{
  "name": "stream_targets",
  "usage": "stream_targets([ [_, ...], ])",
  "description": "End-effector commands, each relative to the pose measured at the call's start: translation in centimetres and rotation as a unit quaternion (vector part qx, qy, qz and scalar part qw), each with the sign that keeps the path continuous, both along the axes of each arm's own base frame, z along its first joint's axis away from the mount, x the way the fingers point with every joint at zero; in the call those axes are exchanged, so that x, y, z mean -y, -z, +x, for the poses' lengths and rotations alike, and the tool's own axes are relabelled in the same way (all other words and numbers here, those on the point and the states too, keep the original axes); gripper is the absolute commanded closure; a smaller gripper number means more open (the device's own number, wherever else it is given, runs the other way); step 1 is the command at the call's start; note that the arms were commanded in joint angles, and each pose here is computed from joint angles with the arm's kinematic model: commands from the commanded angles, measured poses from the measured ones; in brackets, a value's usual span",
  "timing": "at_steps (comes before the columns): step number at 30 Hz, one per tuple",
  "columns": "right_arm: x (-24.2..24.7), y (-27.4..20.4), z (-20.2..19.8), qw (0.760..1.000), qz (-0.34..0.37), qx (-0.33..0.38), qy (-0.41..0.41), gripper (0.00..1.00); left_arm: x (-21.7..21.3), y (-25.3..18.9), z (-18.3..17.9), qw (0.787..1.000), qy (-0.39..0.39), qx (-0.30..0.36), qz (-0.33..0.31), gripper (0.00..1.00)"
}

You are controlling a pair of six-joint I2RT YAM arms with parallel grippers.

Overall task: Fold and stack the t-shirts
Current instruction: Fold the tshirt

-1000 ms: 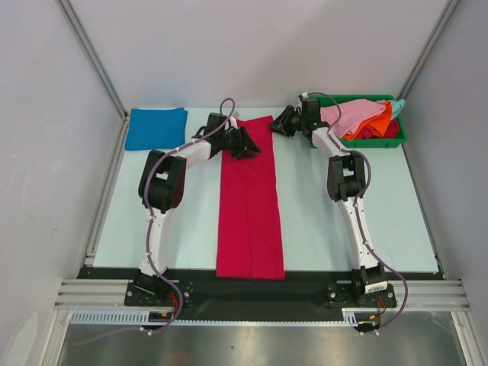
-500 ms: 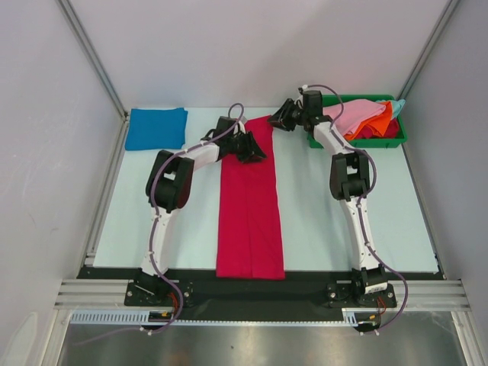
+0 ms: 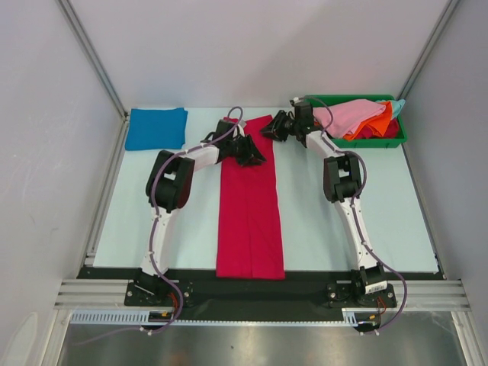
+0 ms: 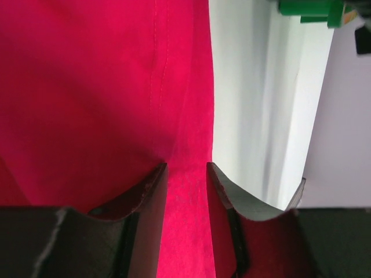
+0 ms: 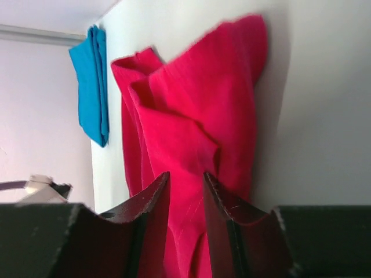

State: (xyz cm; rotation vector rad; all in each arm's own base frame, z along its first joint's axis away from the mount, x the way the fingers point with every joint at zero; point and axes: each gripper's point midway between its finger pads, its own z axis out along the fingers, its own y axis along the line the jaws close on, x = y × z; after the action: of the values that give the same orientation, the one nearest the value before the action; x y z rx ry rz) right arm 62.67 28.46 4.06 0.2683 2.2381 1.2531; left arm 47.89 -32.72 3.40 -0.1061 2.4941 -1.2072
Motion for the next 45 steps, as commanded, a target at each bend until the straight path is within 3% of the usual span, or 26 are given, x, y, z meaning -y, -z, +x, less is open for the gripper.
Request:
stream_targets([
  [1, 1.9, 1.1, 2.2, 0.999, -0.007, 0.018, 0.026, 0.65, 0.1, 1.1, -1.9, 1.0, 0.008, -0.027, 0.006, 0.6],
  [10, 2.9, -1.0, 3.9, 0.998, 0.0, 0.039, 0.048, 0.64, -0.2, -0.7, -2.7, 0.999, 0.027, -0.021, 0.025, 0.55],
  [16, 2.3, -4.7, 2.8, 0.998, -0.005, 0.054, 0.023, 0.62, -0.6, -9.2, -2.1, 0.998, 0.034, 0.054, 0.021, 0.54],
  [19, 2.6, -7.9, 1.9, 0.998, -0.011, 0.059, 0.021, 0.59, -2.0, -12.3, -3.3, 0.996, 0.022, 0.077, 0.039, 0.53],
  [20, 2.6, -11.2, 1.5, 0.997, -0.011, 0.08, 0.02, 0.58, -2.8, -14.7, -4.8, 0.995, 0.019, 0.089, 0.041, 0.52],
  [22, 2.8, -11.9, 0.1, 0.997, -0.026, 0.065, 0.02, 0.53, -4.1, -16.2, -6.4, 0.993, 0.009, 0.102, 0.051, 0.52],
  [23, 2.8, -12.7, -0.6, 0.997, -0.036, 0.07, 0.016, 0.51, -4.9, -14.6, -8.3, 0.995, 0.01, 0.081, 0.061, 0.52],
  [24, 2.4, -15.8, -2.1, 0.996, -0.04, 0.085, 0.01, 0.47, -5.6, -17.3, -9.9, 0.993, 0.003, 0.106, 0.049, 0.51],
  [26, 2.6, -14.5, -4.5, 0.996, -0.072, 0.054, 0.005, 0.44, -7.2, -14.5, -13.3, 0.995, -0.001, 0.071, 0.064, 0.51],
  [27, 2.1, -17.6, -6.3, 0.995, -0.073, 0.073, -0.003, 0.44, -7.9, -16.6, -15.0, 0.995, -0.01, 0.089, 0.049, 0.51],
  [29, 1.9, -17.9, -8.9, 0.994, -0.086, 0.061, -0.011, 0.43, -9.3, -13.9, -18.8, 0.997, -0.015, 0.057, 0.055, 0.5],
  [30, 2.1, -15.5, -10.8, 0.994, -0.102, 0.034, -0.019, 0.43, -9.9, -15.4, -20.4, 0.996, -0.027, 0.075, 0.038, 0.48],
  [31, 1.6, -17.6, -12.9, 0.993, -0.106, 0.048, -0.026, 0.43, -10.4, -15.4, -21.5, 0.996, -0.035, 0.079, 0.033, 0.47],
  [32, 1.6, -17.1, -14.4, 0.992, -0.115, 0.037, -0.031, 0.42, -11.3, -12.9, -23.4, 0.997, -0.042, 0.055, 0.042, 0.46],
  [33, 1.7, -14.6, -16.7, 0.99, -0.135, 0.009, -0.046, 0.41, -11.6, -12.5, -24.4, 0.997, -0.055, 0.042, 0.03, 0.45],
  [34, 1.2, -16.5, -19.0, 0.989, -0.136, 0.026, -0.057, 0.41, -12.0, -13.6, -25.6, 0.996, -0.064, 0.065, 0.009, 0.45],
  [35, 1.3, -15.8, -20.6, 0.987, -0.148, 0.016, -0.062, 0.39, -12.4, -11.4, -27.2, 0.997, -0.077, 0.028, 0.005, 0.45],
  [37, 2.0, -12.5, -25.1, 0.982, -0.167, -0.032, -0.079, 0.37, -12.8, -11.7, -28.8, 0.995, -0.089, 0.038, -0.023, 0.45],
  [39, 2.1, -13.2, -29.3, 0.982, -0.156, -0.032, -0.097, 0.35, -13.3, -9.8, -30.3, 0.994, -0.104, 0.013, -0.026, 0.45],
  [40, 2.9, -10.2, -32.5, 0.978, -0.162, -0.076, -0.11, 0.33, -13.6, -9.3, -30.7, 0.994, -0.109, 0.008, -0.021, 0.45],
  [41, 3.2, -11.6, -34.6, 0.98, -0.153, -0.059, -0.116, 0.32, -14.0, -8.8, -31.5, 0.994, -0.112, 0.001, -0.014, 0.45],
  [44, 5.0, -8.6, -40.6, 0.973, -0.152, -0.111, -0.132, 0.29, -14.9, -7.1, -32.3, 0.992, -0.126, -0.019, 0.018, 0.42],
  [45, 5.2, -9.4, -42.6, 0.976, -0.14, -0.098, -0.138, 0.27, -15.0, -6.2, -32.8, 0.991, -0.123, -0.034, 0.03, 0.42],
])
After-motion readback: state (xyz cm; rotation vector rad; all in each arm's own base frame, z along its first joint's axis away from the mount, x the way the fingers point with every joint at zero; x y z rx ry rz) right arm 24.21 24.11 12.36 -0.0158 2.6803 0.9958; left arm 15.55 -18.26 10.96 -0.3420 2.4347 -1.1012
